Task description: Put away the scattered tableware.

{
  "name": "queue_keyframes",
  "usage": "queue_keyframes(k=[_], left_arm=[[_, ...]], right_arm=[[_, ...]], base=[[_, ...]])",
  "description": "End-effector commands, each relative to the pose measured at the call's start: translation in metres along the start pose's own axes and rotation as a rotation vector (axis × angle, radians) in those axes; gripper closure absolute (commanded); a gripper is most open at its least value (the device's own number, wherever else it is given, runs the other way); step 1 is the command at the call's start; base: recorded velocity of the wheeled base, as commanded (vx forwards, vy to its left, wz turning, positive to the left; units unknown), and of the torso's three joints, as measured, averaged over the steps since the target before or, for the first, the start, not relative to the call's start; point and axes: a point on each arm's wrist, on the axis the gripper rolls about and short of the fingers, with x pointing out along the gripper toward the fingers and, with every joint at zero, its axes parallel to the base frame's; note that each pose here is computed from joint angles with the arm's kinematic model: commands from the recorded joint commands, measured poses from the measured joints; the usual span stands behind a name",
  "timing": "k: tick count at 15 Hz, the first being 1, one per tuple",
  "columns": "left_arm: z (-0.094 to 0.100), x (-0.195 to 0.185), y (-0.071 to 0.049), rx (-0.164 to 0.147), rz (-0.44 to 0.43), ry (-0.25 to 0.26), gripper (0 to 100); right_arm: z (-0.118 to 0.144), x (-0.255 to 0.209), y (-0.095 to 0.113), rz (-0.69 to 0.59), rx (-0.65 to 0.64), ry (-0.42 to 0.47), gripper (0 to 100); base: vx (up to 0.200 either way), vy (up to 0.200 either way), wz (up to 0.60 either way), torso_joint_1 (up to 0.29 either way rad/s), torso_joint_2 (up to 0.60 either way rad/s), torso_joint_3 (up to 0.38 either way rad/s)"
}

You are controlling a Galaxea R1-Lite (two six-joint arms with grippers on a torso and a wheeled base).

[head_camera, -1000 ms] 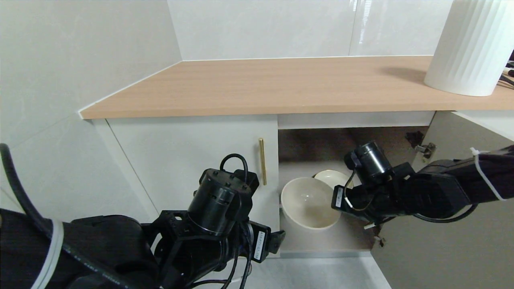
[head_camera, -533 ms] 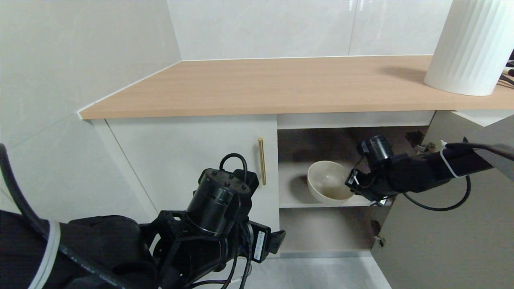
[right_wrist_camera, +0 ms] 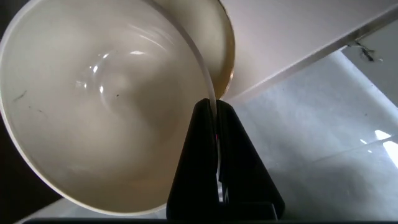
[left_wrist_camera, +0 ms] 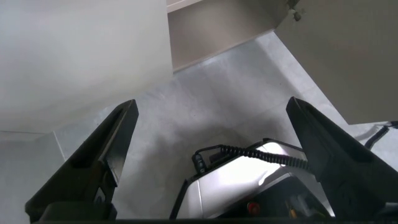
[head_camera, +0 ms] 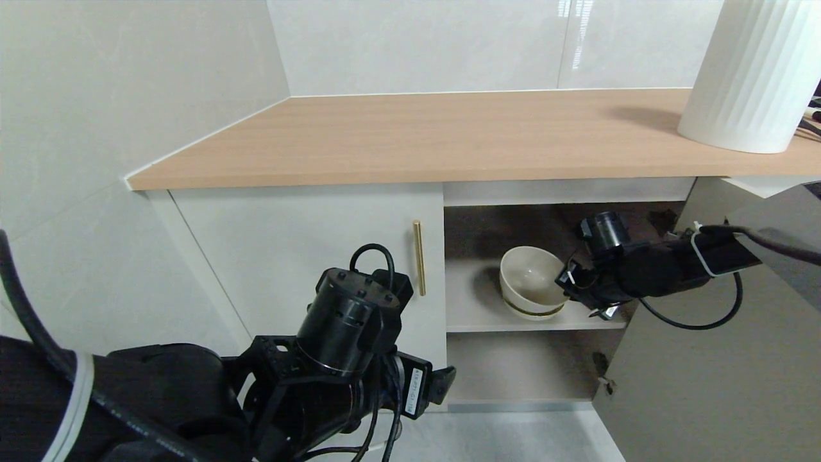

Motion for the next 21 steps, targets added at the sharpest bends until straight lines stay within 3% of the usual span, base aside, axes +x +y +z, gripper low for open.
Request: queue_keyframes(k=[1,18,19,21], left_arm=[[0.000,0.000,0.000,0.000,0.001,0.000,0],[-0.001,0.003,0.000,0.001,0.004,0.007,0],[-0.001,0.002,0.000,0.000,0.004,0.005,0],[-0.001,0.002,0.000,0.000,0.004,0.005,0]], right_arm=[[0.000,0.007,-0.001,-0.006,0.002,0.001,100],[0.003,0.030,-0.002,-0.034,0.009,-0.028,100],[0.003,0.030,-0.002,-0.034,0.009,-0.028,0],[0.003,0.031,-0.002,-0.034,0.009,-0.028,0]], base=[[0.000,0.000,0.00,0.000,0.00,0.000],[0.000,0.000,0.00,0.000,0.00,0.000],[0.000,0.000,0.00,0.000,0.00,0.000],[0.000,0.000,0.00,0.000,0.00,0.000]])
